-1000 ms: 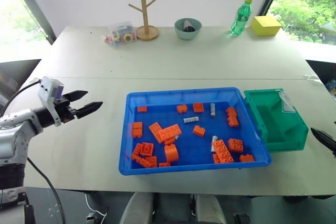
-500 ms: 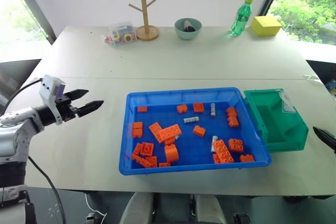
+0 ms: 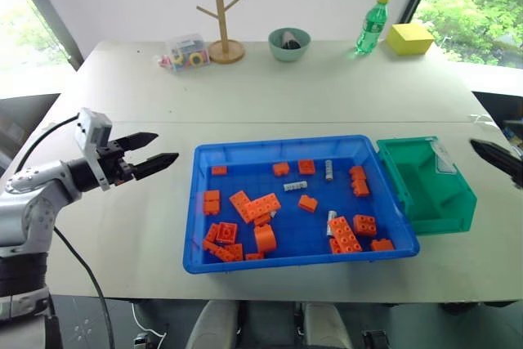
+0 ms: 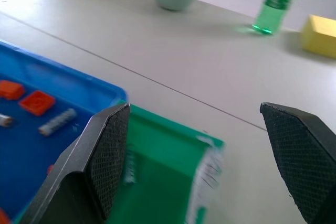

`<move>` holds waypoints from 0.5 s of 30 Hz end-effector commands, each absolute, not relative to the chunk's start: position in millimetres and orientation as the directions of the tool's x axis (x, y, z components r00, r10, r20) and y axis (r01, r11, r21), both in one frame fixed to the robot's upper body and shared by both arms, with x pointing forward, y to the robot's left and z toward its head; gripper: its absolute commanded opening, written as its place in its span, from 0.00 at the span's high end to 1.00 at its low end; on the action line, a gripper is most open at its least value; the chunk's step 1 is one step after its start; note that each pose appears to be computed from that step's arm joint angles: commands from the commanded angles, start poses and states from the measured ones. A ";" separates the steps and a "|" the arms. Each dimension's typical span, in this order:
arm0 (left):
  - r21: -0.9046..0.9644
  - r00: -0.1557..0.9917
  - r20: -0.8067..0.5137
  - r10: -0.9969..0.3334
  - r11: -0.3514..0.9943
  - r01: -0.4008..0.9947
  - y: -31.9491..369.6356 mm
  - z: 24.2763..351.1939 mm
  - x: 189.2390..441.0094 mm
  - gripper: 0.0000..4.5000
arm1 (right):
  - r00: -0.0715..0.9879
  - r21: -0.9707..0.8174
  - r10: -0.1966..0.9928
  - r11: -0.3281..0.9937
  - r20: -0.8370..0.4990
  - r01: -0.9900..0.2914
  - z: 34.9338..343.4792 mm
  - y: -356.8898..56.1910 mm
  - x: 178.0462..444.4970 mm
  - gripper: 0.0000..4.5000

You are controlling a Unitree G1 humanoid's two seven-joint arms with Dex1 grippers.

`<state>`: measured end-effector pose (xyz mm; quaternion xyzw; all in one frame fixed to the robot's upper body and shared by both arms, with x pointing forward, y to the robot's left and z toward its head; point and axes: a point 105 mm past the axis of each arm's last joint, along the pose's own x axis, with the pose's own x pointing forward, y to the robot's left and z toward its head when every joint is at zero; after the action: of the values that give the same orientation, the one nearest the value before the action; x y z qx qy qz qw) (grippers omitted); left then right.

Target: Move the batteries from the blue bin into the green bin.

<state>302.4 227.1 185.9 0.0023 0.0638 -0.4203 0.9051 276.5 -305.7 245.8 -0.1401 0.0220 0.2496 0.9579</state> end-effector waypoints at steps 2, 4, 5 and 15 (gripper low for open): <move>0.005 0.513 -0.129 -0.849 0.517 0.856 209.8 212.1 282.0 0.00 | 0.677 -0.298 0.712 0.616 -0.188 -0.730 249.7 -230.9 279.2 0.10; 0.013 0.448 -0.186 -0.874 0.454 0.891 203.1 210.9 272.7 0.00 | 0.574 -0.289 0.790 0.509 -0.218 -0.811 242.4 -199.5 282.6 0.10; 0.010 0.408 -0.222 -0.886 0.417 0.909 200.1 209.8 267.1 0.00 | 0.522 -0.280 0.821 0.458 -0.229 -0.844 237.7 -182.8 286.2 0.10; 0.077 0.273 -0.335 -0.902 0.263 0.962 186.5 213.8 253.1 0.00 | 0.172 -0.241 0.870 0.063 -0.463 -0.968 165.4 -95.1 307.6 0.10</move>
<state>254.8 189.1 204.8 0.1060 0.1275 -0.5875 0.7921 304.9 -99.3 168.9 -0.2238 0.0982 0.6282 0.7386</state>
